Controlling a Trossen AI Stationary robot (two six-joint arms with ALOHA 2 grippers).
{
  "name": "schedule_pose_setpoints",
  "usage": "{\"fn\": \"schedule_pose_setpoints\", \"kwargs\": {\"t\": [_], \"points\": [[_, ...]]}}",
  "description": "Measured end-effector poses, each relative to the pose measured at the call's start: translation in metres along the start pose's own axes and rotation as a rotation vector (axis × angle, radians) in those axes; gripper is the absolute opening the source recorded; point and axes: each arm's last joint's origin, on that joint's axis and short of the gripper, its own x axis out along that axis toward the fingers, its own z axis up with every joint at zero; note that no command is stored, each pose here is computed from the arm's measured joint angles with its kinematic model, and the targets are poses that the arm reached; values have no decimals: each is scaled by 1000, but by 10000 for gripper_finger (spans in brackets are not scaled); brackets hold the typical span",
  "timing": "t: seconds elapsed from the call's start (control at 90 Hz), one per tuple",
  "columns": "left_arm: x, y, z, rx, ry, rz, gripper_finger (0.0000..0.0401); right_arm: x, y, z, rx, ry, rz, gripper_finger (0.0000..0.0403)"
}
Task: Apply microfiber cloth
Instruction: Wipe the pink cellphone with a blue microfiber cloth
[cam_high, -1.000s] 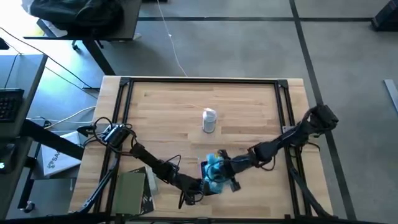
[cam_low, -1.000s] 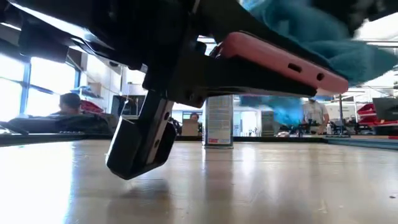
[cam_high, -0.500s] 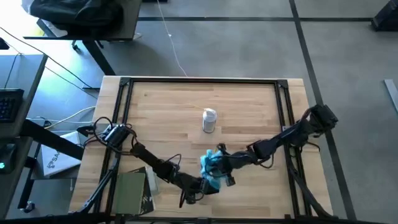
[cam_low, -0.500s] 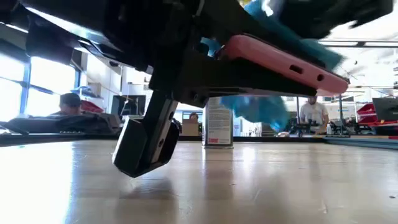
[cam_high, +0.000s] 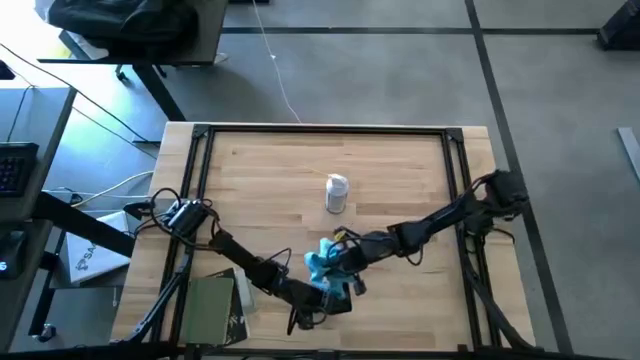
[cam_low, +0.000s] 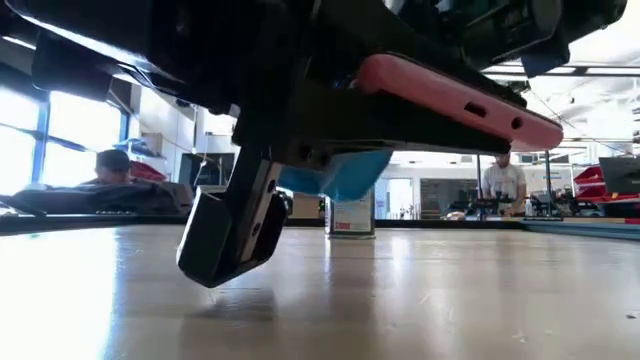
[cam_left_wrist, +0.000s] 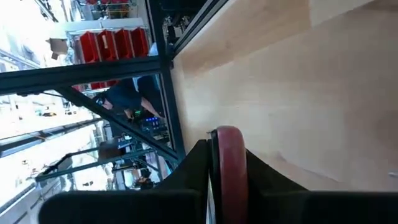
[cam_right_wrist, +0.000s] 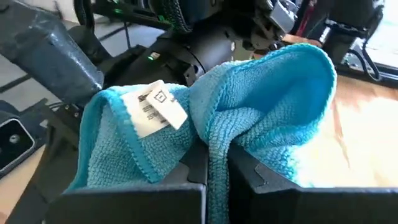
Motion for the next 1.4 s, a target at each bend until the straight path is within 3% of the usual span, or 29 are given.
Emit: {"fn": "schedule_pose_setpoints", "kwargs": {"t": [0.178, 0.3, 0.589, 0.822, 0.978, 1.278, 1.4], "points": [[0, 0, 0, 1, -2, 0, 15, 0, 4, -3, 23, 24, 152, 0], [0, -1, 0, 2, -5, -6, 15, -1, 5, -7, 47, 69, 172, 0], [0, -1, -3, -2, 25, 1, 15, 0, -6, -2, -33, 31, -110, 0], [0, -1, -3, -14, 30, -1, 15, -2, -18, -4, -38, 56, -232, 0], [0, -1, -3, -22, 33, -1, 15, -9, -19, 0, -109, 107, -301, 0], [-1, 1, 2, -35, 46, 11, 15, -56, -5, 13, -119, 378, -322, 0], [-1, 1, 2, -38, 46, 12, 15, -69, 4, 21, -65, 365, -291, 0]]}}
